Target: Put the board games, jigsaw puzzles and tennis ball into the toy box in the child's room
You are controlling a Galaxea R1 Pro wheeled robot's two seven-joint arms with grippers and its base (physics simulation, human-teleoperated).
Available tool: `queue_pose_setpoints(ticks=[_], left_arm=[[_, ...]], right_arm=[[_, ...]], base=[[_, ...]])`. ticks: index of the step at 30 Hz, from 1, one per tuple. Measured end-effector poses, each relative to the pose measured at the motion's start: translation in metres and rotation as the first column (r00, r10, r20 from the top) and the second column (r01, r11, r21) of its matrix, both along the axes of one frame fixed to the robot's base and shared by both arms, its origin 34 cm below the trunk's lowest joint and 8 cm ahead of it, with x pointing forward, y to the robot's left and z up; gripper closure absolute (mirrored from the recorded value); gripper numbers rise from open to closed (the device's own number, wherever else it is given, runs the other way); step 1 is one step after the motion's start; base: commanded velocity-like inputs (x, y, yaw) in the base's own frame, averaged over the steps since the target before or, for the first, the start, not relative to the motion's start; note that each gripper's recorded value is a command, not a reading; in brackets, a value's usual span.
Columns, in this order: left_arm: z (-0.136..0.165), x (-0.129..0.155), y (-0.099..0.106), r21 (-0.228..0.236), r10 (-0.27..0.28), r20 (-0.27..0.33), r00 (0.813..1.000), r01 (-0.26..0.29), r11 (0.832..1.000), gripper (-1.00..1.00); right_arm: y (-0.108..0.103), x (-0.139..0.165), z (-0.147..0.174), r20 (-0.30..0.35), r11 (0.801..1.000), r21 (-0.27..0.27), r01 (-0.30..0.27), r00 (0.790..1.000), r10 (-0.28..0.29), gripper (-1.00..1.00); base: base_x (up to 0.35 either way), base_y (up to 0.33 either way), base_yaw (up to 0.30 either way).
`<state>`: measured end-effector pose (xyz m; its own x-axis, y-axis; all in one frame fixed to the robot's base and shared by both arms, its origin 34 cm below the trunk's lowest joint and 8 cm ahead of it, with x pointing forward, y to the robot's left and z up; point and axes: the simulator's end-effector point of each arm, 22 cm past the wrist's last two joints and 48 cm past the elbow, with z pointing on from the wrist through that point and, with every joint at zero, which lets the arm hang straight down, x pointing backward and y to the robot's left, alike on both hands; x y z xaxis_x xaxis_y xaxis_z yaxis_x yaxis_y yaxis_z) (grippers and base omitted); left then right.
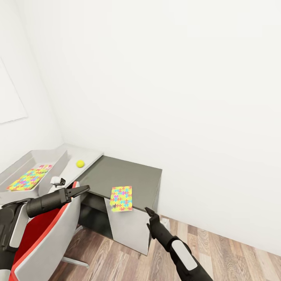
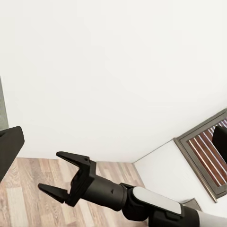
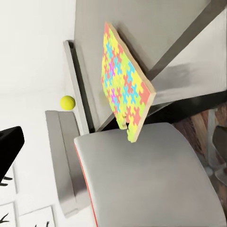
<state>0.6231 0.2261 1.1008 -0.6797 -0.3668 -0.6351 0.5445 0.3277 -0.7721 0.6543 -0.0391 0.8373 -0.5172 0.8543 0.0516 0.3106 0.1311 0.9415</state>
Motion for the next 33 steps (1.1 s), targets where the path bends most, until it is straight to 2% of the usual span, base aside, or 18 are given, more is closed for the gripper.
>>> queue_pose_setpoints(ticks=[5, 10, 19, 23, 33], left_arm=[[-0.002, 0.001, 0.0, 0.0, 0.0, 0.0, 1.0, 0.0, 1.0, -1.0], [-0.004, 0.0, -0.002, 0.001, -0.006, 0.011, 1.0, 0.006, 1.0, -1.0], [0.001, -0.012, -0.049, 0.012, -0.123, 0.029, 0.992, 0.123, 0.992, -1.0], [0.025, -0.002, -0.072, -0.013, -0.146, 0.083, 0.986, 0.148, 0.989, -1.0], [0.034, 0.0, -0.082, -0.027, -0.154, 0.104, 0.983, 0.157, 0.987, -1.0]], right_arm=[[-0.003, 0.001, -0.004, 0.0, 1.0, -0.008, 0.005, 1.0, -0.005, -1.0], [0.003, 0.001, -0.008, -0.001, 1.0, -0.001, 0.002, 1.0, -0.002, -1.0], [0.016, -0.004, -0.007, 0.005, 0.999, -0.006, -0.037, 0.999, 0.037, -1.0], [0.018, -0.005, -0.007, 0.006, 0.999, -0.008, -0.044, 0.999, 0.044, -1.0], [0.015, -0.005, -0.008, 0.005, 0.999, -0.012, -0.044, 0.999, 0.045, -1.0]], base=[[0.0, 0.0, 0.0], [0.0, 0.0, 0.0], [0.0, 0.0, 0.0], [0.0, 0.0, 0.0], [0.042, 0.052, 0.0]])
